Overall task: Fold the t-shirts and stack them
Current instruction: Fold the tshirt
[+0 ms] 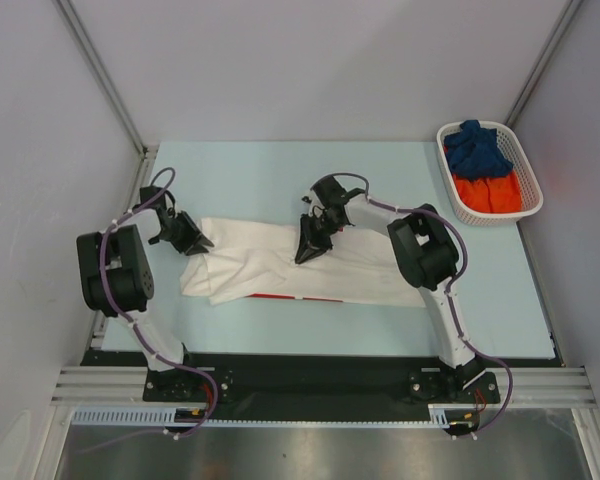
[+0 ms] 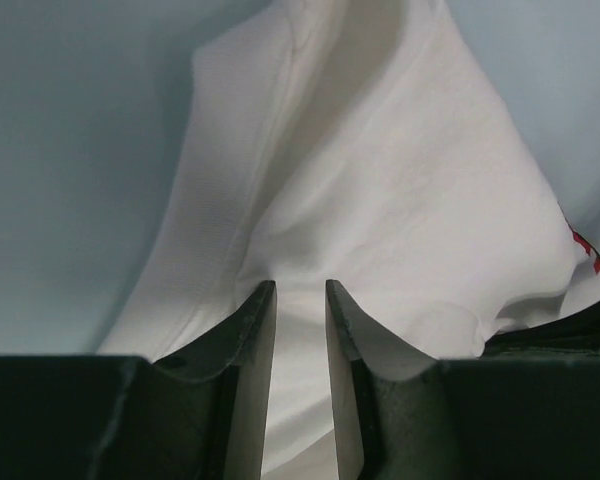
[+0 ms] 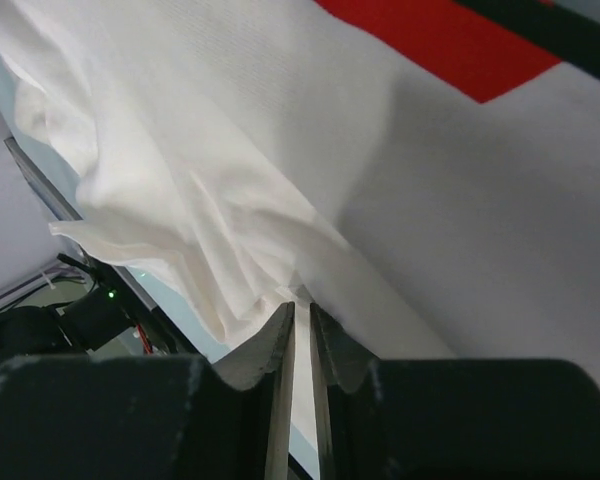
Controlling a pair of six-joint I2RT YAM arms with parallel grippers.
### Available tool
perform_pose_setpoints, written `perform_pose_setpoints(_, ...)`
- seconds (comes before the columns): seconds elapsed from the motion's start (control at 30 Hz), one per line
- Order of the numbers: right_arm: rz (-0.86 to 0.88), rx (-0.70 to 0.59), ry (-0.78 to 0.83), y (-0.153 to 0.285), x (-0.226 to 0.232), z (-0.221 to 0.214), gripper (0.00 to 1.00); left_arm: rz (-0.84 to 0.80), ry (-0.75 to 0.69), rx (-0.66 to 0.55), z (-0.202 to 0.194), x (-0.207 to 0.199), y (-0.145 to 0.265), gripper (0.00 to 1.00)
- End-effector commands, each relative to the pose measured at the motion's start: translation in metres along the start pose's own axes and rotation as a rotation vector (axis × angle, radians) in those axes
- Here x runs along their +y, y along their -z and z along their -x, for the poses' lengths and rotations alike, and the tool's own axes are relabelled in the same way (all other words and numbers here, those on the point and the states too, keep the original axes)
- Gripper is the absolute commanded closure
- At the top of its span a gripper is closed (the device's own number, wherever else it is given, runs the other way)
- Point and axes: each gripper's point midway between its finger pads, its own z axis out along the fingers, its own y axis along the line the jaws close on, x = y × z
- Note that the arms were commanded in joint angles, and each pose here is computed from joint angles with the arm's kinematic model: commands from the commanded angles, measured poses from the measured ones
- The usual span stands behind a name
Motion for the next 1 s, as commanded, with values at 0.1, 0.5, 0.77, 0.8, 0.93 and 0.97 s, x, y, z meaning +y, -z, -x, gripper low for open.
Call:
perform_pose_setpoints(0.1, -0.069, -0.073, 0.117, 0.029, 0.023, 0.023, 0.82, 0.105, -0.103, -0.175, 0.03, 0.004, 0.045, 0.65)
perform_pose_setpoints(0.5, 0.049, 0.03, 0.219, 0.006, 0.078, 0.008, 0.5, -0.001, -0.106, -0.129, -0.03, -0.005, 0.068, 0.55)
perform_pose_setpoints(0.77, 0.071, 0.115, 0.267, -0.025, 0.083, -0.017, 0.43, -0.018, -0.125, -0.157, -0.033, -0.009, 0.078, 0.53)
perform_pose_setpoints(0.8, 0.07, 0.114, 0.271, -0.027, 0.083, -0.016, 0.42, -0.019, -0.128, -0.162, -0.031, -0.011, 0.079, 0.53)
perform_pose_setpoints(0.93, 0.056, 0.132, 0.253, -0.035, 0.077, -0.019, 0.43, -0.025, -0.131, -0.164, -0.03, -0.013, 0.081, 0.53)
perform_pose_setpoints(0.97, 0.053, 0.136, 0.25, -0.037, 0.075, -0.02, 0.44, -0.023, -0.129, -0.162, -0.03, -0.012, 0.08, 0.53)
